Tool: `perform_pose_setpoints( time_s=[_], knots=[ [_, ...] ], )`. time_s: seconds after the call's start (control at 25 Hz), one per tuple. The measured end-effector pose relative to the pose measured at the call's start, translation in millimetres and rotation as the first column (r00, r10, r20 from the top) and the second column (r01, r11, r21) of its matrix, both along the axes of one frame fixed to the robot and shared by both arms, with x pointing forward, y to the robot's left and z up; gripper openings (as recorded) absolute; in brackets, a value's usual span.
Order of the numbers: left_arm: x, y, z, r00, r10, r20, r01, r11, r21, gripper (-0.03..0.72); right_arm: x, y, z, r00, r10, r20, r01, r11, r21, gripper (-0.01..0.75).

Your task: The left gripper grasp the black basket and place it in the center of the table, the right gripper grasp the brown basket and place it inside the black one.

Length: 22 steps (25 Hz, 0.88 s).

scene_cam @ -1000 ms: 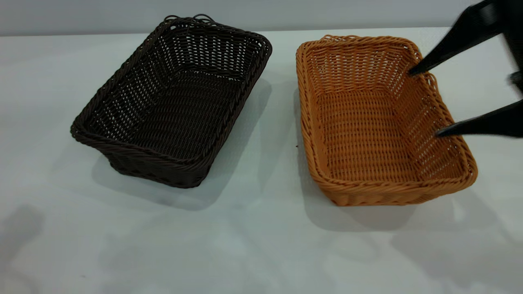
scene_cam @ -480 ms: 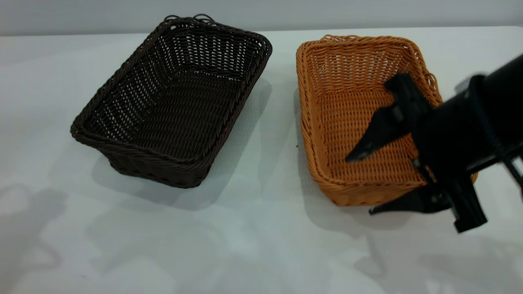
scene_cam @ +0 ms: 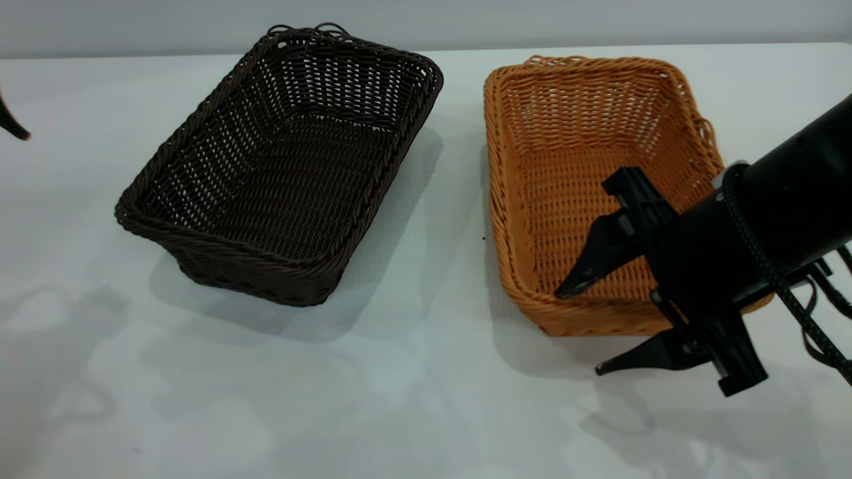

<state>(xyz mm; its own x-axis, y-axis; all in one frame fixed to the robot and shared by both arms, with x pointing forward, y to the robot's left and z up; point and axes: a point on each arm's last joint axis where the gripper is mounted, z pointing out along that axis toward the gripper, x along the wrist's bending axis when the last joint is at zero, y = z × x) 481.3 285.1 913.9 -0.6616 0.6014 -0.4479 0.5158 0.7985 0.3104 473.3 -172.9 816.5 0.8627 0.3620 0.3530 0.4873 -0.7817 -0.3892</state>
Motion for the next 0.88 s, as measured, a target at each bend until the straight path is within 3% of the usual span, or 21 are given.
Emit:
perform_pose_setpoints(
  time_s=[0.4, 0.88],
  knots=[
    [8.1, -43.5, -39.4, 0.999, -0.027, -0.030, 0.022, 0.990, -0.139, 0.580, 9.8, 3.7, -0.6, 1.000, 0.004, 0.020, -0.004, 1.000, 0.007, 0.461],
    [16.0, -51.5, -89.8, 0.997, 0.065, -0.049, -0.076, 0.961, -0.265, 0.580, 10.8, 2.9, -1.4, 1.000, 0.001, 0.022, -0.001, 1.000, -0.005, 0.460]
  ],
)
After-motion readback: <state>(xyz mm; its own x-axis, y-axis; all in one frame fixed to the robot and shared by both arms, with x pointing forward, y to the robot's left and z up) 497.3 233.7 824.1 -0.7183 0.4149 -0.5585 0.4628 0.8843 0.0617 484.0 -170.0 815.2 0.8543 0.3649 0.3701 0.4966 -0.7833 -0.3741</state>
